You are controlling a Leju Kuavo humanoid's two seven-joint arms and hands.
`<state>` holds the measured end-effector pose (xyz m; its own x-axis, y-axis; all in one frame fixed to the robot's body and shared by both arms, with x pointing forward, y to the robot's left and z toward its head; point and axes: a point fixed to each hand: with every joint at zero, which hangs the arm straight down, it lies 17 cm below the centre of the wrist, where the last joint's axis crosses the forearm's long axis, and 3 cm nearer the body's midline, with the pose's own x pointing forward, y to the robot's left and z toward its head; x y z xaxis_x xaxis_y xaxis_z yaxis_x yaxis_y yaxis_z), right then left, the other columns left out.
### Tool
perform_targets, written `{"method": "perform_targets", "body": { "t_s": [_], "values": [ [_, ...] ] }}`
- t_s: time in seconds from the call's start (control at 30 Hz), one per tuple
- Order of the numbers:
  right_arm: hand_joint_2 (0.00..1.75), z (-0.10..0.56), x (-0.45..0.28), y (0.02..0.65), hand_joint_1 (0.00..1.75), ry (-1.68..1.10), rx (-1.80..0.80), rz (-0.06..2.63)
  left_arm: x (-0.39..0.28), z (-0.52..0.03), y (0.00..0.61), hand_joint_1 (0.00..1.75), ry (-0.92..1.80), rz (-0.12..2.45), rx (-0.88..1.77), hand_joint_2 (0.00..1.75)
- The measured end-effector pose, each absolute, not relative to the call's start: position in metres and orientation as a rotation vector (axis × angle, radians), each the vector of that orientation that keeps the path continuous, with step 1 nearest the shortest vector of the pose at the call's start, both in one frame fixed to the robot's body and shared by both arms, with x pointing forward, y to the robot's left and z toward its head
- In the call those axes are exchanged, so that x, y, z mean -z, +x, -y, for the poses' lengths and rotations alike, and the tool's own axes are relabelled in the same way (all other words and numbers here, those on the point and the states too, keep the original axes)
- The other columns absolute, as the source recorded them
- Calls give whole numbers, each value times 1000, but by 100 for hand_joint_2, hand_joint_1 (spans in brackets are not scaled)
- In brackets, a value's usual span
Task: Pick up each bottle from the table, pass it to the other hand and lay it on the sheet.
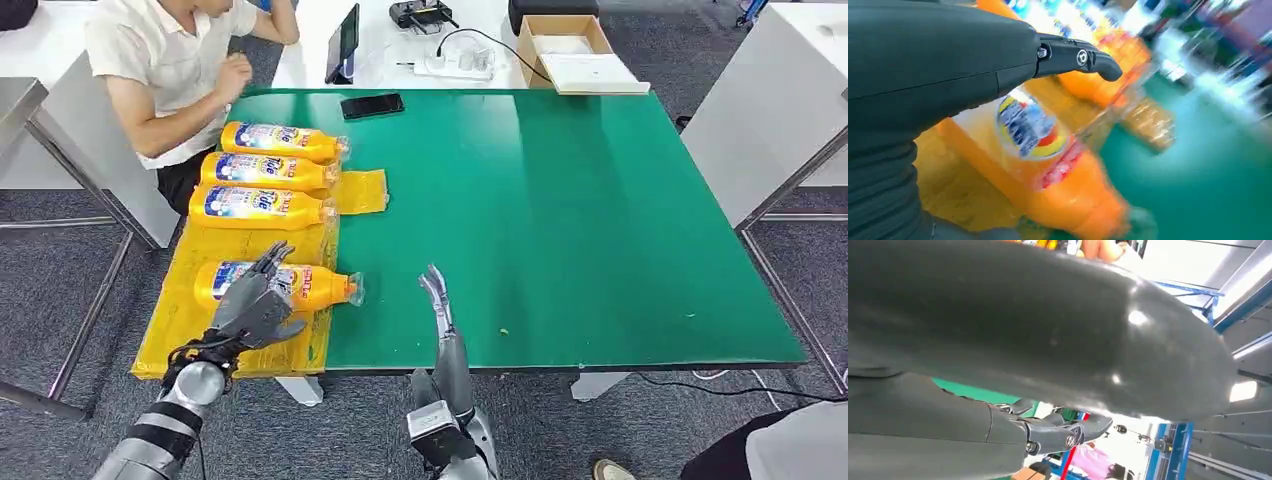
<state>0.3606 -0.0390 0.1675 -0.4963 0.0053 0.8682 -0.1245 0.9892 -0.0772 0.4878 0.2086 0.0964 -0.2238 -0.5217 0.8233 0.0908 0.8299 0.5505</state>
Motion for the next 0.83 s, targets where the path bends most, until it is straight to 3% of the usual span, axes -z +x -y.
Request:
{"method": "perform_targets", "body": {
  "t_s": [0.13,0.23,0.43,0.53,0.67,0.83],
  "values": [
    [0,43,-166,361,0,55,-145,2083,-150,-199,466,0,136,1914,266,175],
    [0,45,-165,361,0,50,-140,2080,-166,-194,456,0,66,1955,178,175],
    [0,48,-181,355,0,172,-65,2082,-214,-183,421,0,-545,1965,-229,175],
    [0,56,-184,351,0,154,-54,2095,-222,-185,404,0,-587,1975,-312,175],
    [0,86,-205,349,0,-111,-39,2193,-222,-185,388,0,-551,1979,-353,175],
    [0,99,-209,349,0,-157,-14,2199,-224,-180,377,0,-548,1982,-368,175]
  ]
}}
